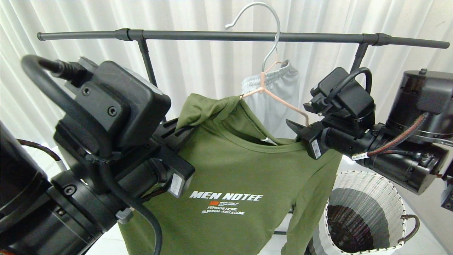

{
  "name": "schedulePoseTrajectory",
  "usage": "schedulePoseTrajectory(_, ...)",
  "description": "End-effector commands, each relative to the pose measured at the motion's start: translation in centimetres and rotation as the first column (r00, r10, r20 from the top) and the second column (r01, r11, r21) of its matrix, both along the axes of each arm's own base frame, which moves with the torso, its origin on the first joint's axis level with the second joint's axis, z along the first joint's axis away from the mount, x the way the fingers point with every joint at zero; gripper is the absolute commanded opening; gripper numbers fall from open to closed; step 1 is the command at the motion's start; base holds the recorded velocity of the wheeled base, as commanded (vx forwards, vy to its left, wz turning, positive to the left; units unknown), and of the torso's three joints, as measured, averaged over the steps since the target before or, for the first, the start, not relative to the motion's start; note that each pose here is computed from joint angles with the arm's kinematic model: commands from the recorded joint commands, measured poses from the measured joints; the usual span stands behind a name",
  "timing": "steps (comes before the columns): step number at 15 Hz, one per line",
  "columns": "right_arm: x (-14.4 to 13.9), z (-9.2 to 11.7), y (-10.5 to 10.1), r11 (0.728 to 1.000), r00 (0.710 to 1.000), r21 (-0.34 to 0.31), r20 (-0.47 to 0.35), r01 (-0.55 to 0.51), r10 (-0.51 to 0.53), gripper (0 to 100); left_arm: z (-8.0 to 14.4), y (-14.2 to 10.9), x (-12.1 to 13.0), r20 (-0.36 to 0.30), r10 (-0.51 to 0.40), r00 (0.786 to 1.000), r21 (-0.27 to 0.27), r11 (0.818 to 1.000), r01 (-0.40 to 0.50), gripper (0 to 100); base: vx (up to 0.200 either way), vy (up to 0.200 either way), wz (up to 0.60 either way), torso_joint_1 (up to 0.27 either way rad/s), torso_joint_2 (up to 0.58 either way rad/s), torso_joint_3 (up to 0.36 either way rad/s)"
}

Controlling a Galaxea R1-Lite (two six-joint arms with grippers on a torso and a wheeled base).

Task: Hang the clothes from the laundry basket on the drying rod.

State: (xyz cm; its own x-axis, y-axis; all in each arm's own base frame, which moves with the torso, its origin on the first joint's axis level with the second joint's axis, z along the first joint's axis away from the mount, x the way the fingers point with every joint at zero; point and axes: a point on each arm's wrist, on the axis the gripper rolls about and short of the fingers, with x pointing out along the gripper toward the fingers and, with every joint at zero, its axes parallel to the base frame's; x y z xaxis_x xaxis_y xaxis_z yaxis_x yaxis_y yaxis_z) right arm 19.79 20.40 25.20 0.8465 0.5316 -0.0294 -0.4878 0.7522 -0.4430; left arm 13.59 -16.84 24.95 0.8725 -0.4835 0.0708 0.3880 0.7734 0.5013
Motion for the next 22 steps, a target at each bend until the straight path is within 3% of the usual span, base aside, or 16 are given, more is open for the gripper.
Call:
schedulePoseTrajectory(1,-0.05,-0.04,0.01,1.0,1.0,-0.005,-0.001,-0.004,0.004,100,0.0,-0.04,0.01,0.001,-0.002,1.0,0.001,1.0,0.002,0,0.0,0.0,0.0,0.0,0.0,0.0)
schedulePoseTrajectory(13,-0.27,0.1,0.75,1.0,1.0,0.0,0.001,-0.03,0.03,100,-0.17,-0.19,0.12,-0.004,-0.002,1.0,0.007,1.0,0.002,0,0.0,0.0,0.0,0.0,0.0,0.0)
schedulePoseTrajectory(14,-0.26,0.1,0.75,1.0,1.0,0.0,0.001,-0.028,0.028,0,-0.17,-0.19,0.12,-0.004,-0.002,1.0,0.007,1.0,0.002,0,0.0,0.0,0.0,0.0,0.0,0.0)
schedulePoseTrajectory(22,-0.22,0.19,0.6,1.0,1.0,0.002,0.004,-0.022,0.022,0,-0.16,-0.11,0.02,-0.003,-0.004,1.0,0.006,1.0,0.004,0,0.0,0.0,0.0,0.0,0.0,0.0)
